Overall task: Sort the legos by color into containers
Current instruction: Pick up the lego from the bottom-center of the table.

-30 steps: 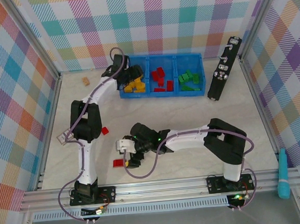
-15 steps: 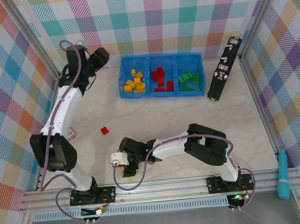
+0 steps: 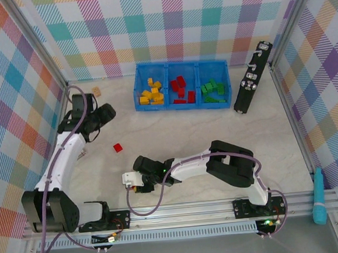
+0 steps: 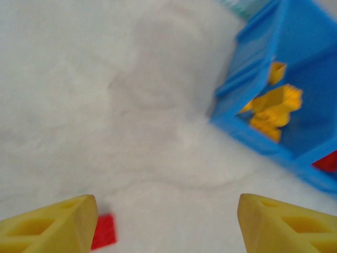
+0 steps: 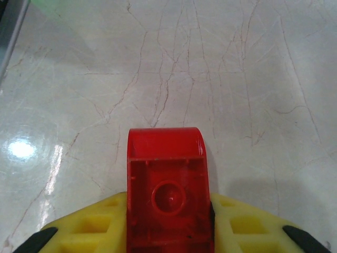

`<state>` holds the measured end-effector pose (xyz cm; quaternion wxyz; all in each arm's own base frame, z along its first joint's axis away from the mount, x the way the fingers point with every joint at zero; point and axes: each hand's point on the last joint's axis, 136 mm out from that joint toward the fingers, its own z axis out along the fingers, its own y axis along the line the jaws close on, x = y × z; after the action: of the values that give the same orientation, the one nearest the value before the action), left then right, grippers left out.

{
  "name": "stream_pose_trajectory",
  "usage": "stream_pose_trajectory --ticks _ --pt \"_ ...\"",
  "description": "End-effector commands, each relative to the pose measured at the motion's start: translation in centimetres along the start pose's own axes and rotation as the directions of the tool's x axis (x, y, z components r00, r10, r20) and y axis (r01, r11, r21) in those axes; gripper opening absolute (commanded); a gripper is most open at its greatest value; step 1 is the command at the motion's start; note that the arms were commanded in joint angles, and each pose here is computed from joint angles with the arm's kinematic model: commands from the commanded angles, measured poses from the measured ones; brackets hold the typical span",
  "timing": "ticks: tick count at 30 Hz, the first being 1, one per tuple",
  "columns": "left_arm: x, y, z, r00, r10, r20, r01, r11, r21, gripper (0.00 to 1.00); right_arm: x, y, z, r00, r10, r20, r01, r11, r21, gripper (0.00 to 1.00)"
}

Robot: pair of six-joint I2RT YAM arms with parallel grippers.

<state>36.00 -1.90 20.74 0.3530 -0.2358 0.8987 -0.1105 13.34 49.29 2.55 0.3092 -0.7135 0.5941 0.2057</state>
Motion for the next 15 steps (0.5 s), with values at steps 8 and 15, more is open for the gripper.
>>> stream_pose_trajectory --ticks 8,15 --pt "3.9 2.5 2.3 0.988 0.012 -0.157 -0.024 0.997 -0.072 0.69 1.9 -4.7 -5.9 0.998 0.03 -0.047 -0.022 0.988 0.15 0.21" --pt "6.1 3.4 5.6 0.971 -0.005 -0.24 -0.029 0.99 -0.14 0.68 1.8 -13.2 -15.3 0.991 0.115 0.065 -0.131 0.923 0.363 0.21"
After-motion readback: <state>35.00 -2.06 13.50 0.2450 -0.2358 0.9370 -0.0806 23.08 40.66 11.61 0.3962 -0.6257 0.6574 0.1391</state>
